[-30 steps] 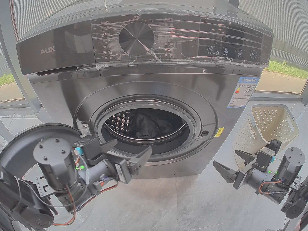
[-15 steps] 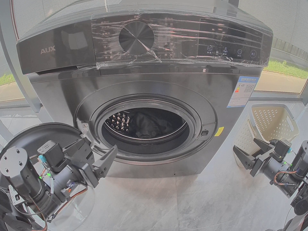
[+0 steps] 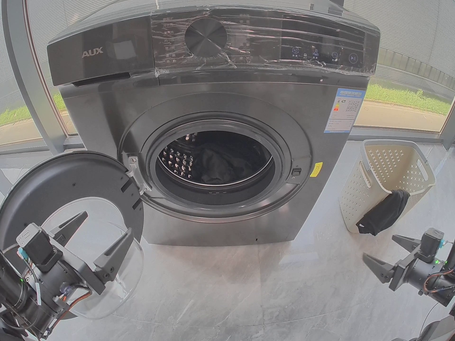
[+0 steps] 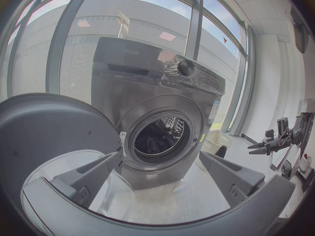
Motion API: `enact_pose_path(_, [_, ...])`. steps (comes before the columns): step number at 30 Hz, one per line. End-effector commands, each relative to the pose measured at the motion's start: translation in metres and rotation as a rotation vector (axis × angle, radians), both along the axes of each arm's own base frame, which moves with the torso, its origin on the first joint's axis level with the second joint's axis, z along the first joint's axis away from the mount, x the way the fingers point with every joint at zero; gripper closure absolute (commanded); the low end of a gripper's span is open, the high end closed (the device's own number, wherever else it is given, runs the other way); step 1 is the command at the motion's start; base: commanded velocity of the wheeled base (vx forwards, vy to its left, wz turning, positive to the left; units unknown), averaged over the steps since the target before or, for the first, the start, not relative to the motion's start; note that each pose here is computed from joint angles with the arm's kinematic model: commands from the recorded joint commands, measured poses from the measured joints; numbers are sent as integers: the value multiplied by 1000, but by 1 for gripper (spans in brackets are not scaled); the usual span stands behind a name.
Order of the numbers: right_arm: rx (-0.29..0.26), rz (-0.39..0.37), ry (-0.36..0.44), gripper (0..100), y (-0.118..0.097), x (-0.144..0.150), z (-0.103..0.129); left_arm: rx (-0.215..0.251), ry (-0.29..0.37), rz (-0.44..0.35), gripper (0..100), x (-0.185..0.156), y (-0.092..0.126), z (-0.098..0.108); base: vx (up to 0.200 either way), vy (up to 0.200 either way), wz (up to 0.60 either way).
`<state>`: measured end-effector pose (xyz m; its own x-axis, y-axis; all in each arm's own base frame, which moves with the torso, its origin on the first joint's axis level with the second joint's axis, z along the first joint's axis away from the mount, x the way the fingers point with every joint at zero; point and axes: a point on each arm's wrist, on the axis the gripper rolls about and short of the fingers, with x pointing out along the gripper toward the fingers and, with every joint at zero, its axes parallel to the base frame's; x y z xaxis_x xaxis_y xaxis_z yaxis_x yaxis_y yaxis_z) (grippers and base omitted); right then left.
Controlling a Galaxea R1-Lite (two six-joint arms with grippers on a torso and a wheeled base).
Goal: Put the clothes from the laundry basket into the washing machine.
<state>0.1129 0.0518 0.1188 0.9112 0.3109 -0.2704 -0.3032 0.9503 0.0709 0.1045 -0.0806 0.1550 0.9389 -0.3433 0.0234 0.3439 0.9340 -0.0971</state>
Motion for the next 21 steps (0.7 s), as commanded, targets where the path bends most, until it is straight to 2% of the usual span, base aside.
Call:
enact_pose_path(1, [45,-158,-143,0,-36,-56,9,8,-82,112,0,-27,35,2,0,0,0])
enact_pose_path(4, [49,-239,-236,0,-46,-74,10,27,-86,188,0,-35,48,0,0,0,0])
enact_pose_path(5, [49,-239,-236,0,-46,-74,10,27,-86,188,0,-35,48,0,0,0,0])
enact_pose_path(6, [35,-275,-293,0,-50,-86,9,42,-68,233,0,-42,56,-4,0,0,0])
enact_pose_path(10, [26,-295,-341,0,-53,-105,1,63,-28,308,0,-61,70,-16,0,0,0])
enact_pose_path(15, [18,-297,-318,0,-54,-120,-15,72,8,345,0,-76,78,-29,0,0,0])
enact_pose_path(19, [14,-297,-297,0,-55,-128,-30,31,41,397,0,-91,84,-41,0,0,0])
enact_pose_path(21, [12,-301,-267,0,-55,-129,-35,52,72,408,0,-97,86,-50,0,0,0])
